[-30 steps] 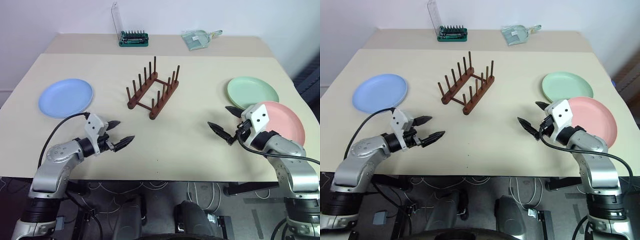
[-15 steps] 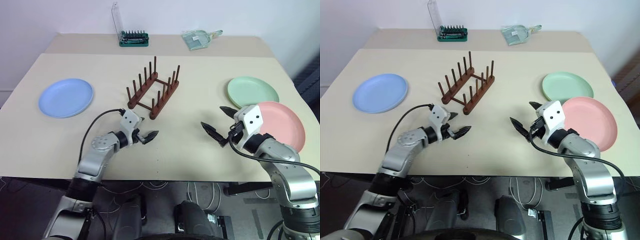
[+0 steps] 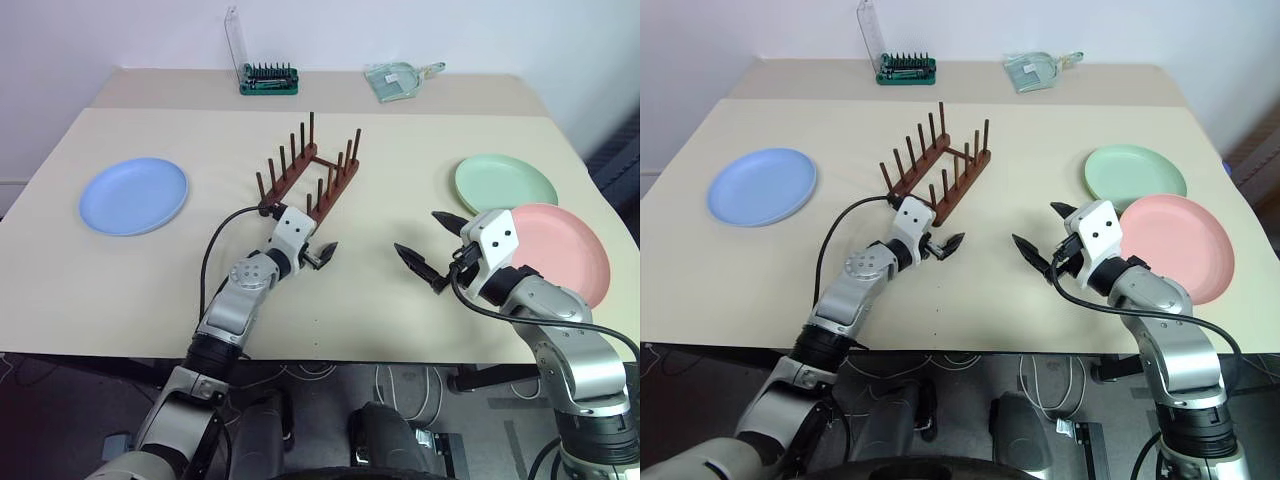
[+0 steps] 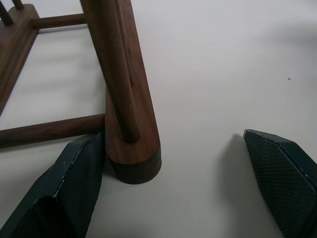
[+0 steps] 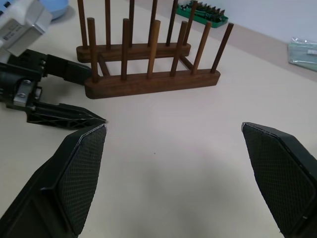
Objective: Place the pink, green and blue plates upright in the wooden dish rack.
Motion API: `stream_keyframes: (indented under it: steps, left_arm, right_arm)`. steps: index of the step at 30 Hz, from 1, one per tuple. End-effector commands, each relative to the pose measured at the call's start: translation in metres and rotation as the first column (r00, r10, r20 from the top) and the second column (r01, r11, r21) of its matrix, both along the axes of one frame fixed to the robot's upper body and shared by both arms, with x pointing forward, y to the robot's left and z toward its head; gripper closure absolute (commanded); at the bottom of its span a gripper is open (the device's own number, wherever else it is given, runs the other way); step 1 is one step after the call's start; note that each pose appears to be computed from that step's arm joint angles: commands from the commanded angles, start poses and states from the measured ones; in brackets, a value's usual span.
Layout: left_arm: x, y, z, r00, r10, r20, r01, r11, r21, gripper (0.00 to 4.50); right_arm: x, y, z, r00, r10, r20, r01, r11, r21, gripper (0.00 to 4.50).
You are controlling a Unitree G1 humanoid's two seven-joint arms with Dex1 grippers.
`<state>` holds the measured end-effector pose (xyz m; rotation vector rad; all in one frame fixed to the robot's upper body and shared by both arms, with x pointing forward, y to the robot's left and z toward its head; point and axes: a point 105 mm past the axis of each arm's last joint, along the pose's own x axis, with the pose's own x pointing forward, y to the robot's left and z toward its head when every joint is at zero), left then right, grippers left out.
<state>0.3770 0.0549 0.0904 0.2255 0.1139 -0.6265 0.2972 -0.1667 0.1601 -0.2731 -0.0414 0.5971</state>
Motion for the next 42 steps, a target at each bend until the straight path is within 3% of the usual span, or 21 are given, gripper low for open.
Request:
stream_keyframes:
  steps: [1, 6, 7, 8, 13, 16, 20, 26, 38, 40, 42]
  left_arm:
    - [0.000, 0.004, -0.013, 0.999, 0.027, -0.041, -0.027, 1.000, 0.004, 0.82]
    - [0.002, 0.007, -0.012, 0.998, 0.046, -0.032, -0.046, 0.999, 0.001, 3.26]
    - [0.002, 0.007, -0.013, 0.998, 0.049, -0.033, -0.049, 0.999, 0.002, 3.64]
    - [0.003, 0.008, -0.013, 0.998, 0.052, -0.033, -0.052, 0.999, 0.004, 3.73]
    - [0.000, 0.007, -0.010, 1.000, 0.006, -0.006, -0.006, 1.000, 0.023, 3.73]
    - [-0.010, 0.001, 0.006, 0.981, -0.187, 0.044, 0.187, 0.982, 0.004, 3.73]
    - [-0.032, 0.001, 0.024, 0.870, -0.488, 0.069, 0.486, 0.873, 0.047, 3.73]
    - [-0.042, 0.021, 0.031, 0.710, -0.704, -0.027, 0.704, 0.707, 0.068, 3.73]
    - [-0.017, 0.029, 0.018, 0.679, -0.726, -0.104, 0.730, 0.656, 0.191, 3.73]
    - [-0.014, 0.029, 0.016, 0.689, -0.716, -0.114, 0.723, 0.669, 0.174, 2.66]
    - [-0.013, 0.031, 0.017, 0.699, -0.706, -0.110, 0.714, 0.681, 0.163, 1.89]
  right_arm:
    - [-0.002, 0.001, 0.011, 0.999, 0.011, 0.051, -0.011, 1.000, -0.003, 0.00]
    - [-0.002, 0.000, 0.009, 0.999, 0.014, 0.046, -0.014, 1.000, -0.010, 0.00]
    - [-0.002, 0.000, 0.009, 0.999, 0.015, 0.046, -0.014, 1.000, -0.010, 0.00]
    - [-0.002, 0.000, 0.008, 0.999, 0.016, 0.045, -0.015, 1.000, -0.011, 0.00]
    - [-0.005, 0.001, 0.004, 0.999, 0.029, 0.028, -0.028, 0.999, -0.026, 0.00]
    - [-0.017, 0.001, -0.019, 0.995, 0.075, -0.073, -0.083, 0.990, -0.115, 0.00]
    - [-0.027, -0.002, -0.030, 0.987, 0.089, -0.130, -0.106, 0.985, -0.133, 0.00]
    - [-0.028, -0.005, -0.033, 0.988, 0.077, -0.137, -0.095, 0.987, -0.132, 0.00]
    - [-0.033, -0.006, -0.035, 0.988, 0.062, -0.141, -0.081, 0.988, -0.130, 0.00]
    - [-0.034, -0.006, -0.035, 0.988, 0.060, -0.141, -0.079, 0.988, -0.131, 0.00]
    - [-0.035, -0.006, -0.035, 0.988, 0.059, -0.143, -0.078, 0.988, -0.132, 0.00]
